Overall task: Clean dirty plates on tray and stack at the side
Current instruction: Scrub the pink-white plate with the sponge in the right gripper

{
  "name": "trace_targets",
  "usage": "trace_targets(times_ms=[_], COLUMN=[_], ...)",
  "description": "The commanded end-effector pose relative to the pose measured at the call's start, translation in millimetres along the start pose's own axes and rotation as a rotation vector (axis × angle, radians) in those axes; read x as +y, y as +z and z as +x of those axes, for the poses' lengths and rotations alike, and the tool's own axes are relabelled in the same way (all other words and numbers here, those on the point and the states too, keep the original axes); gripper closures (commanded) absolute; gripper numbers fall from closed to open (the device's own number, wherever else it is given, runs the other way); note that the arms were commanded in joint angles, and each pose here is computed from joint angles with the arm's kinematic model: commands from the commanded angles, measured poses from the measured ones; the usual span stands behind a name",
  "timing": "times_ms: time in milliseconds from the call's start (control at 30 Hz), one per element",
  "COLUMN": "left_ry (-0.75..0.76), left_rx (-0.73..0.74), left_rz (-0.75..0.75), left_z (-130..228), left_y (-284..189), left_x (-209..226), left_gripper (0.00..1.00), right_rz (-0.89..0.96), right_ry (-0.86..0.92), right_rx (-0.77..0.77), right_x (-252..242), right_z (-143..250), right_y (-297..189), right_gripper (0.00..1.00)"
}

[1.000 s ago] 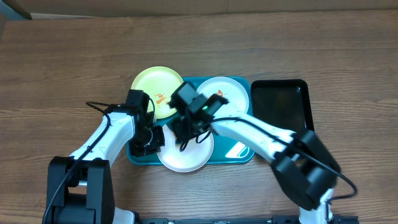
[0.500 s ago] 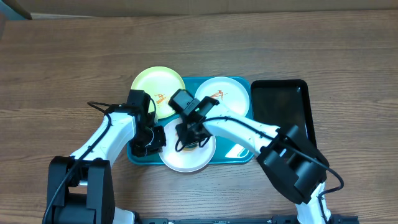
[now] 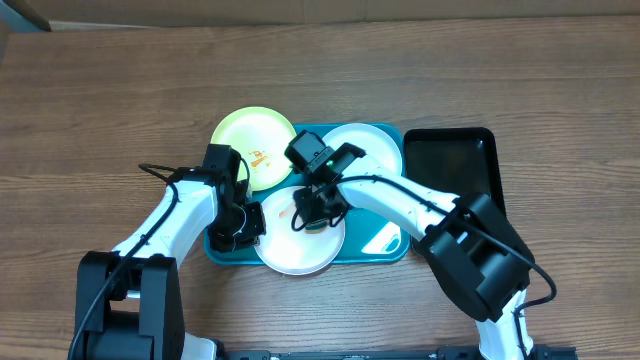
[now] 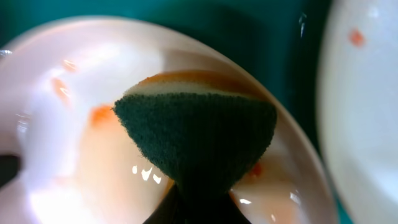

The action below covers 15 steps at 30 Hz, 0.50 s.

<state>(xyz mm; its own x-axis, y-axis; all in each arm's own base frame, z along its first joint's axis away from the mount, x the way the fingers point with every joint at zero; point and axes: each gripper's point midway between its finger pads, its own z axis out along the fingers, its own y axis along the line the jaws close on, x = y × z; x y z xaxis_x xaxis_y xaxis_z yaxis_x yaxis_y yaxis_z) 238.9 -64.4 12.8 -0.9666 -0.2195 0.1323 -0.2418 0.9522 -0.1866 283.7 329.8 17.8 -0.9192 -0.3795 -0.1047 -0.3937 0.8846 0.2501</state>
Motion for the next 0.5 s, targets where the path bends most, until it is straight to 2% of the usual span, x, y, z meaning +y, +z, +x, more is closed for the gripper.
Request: trace_targets(times_ms=[0, 233, 467], left_ry=[-0.009, -0.009, -0.010], left_rx=[0.016, 0.017, 0.020], left_rz=[-0.026, -0.025, -0.026], left_z=[3.6, 3.6, 4.5], left_y=[5.3, 5.2, 5.3], left_x=[5.4, 5.2, 5.5], left_gripper=[0.96, 0.96, 0.96], right_rz=[0.012, 0.004, 0.034], right_ry=[-0.104, -0.237, -0.376], right_rx=[-0.059, -0.146, -0.066], right_x=[21.0, 46.1, 48.6], right_z=[-5.1, -16.4, 7.7], right_y=[9.0, 10.7, 14.8], right_gripper=[0.90, 0.91, 0.92])
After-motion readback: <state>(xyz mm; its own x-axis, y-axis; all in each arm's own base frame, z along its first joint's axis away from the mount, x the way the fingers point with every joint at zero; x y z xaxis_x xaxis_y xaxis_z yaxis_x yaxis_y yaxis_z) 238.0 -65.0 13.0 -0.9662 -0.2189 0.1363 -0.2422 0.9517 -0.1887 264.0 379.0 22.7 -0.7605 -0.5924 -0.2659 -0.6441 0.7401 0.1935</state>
